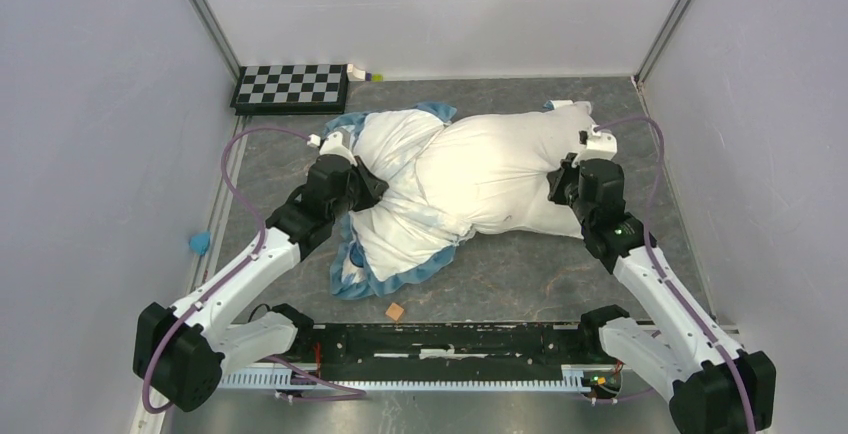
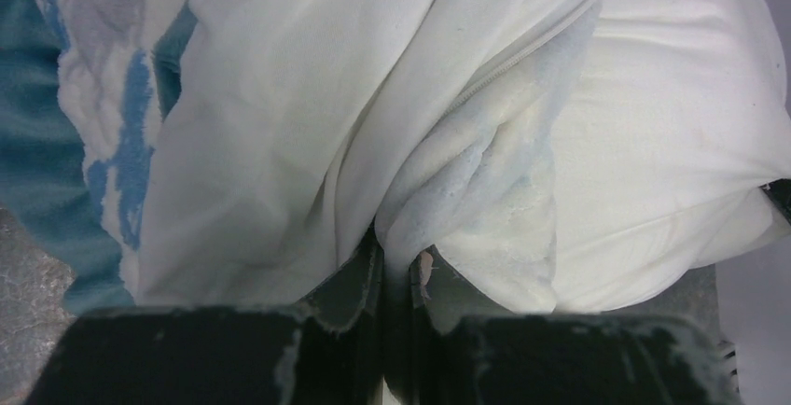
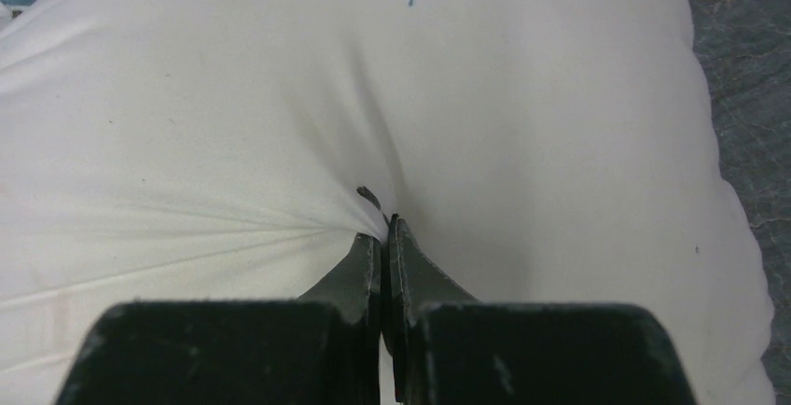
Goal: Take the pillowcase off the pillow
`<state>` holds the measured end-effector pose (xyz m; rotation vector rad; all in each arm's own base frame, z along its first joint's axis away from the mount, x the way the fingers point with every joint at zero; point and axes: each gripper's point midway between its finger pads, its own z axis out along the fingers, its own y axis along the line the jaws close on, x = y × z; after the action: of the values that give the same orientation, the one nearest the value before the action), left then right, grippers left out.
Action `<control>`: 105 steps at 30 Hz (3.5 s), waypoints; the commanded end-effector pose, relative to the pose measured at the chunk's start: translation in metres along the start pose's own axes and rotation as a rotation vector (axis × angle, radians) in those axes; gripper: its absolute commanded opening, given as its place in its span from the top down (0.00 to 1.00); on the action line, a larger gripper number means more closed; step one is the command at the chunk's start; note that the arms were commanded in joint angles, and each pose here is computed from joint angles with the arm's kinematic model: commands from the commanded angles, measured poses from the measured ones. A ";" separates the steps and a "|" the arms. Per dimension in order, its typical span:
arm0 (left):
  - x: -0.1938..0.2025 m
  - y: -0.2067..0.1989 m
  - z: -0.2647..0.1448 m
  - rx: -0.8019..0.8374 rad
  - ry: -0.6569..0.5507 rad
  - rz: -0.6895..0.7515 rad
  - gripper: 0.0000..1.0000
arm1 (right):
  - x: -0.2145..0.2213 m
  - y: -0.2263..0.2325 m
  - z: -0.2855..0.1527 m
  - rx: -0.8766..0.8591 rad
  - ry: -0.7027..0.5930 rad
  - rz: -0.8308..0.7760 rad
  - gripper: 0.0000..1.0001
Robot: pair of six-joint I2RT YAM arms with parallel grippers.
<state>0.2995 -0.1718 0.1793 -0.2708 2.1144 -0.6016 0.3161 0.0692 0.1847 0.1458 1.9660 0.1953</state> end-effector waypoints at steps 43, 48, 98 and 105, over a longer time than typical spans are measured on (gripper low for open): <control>-0.059 -0.073 -0.051 0.012 0.169 0.222 0.00 | -0.047 0.031 -0.029 -0.306 -0.107 -0.132 0.02; 0.006 -0.116 -0.085 0.062 0.166 0.212 0.02 | -0.033 0.055 -0.045 -0.285 -0.038 -0.226 0.02; 0.097 0.026 -0.020 -0.304 0.044 0.062 0.88 | 0.069 0.019 -0.016 -0.108 0.015 -0.123 1.00; 0.062 0.072 -0.040 -0.399 -0.054 0.001 0.94 | 0.002 -0.013 -0.028 0.098 -0.115 -0.146 1.00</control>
<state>0.2309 -0.1995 0.1304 -0.4441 2.1985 -0.4996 0.2722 0.1292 0.1532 -0.1047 1.9394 0.3809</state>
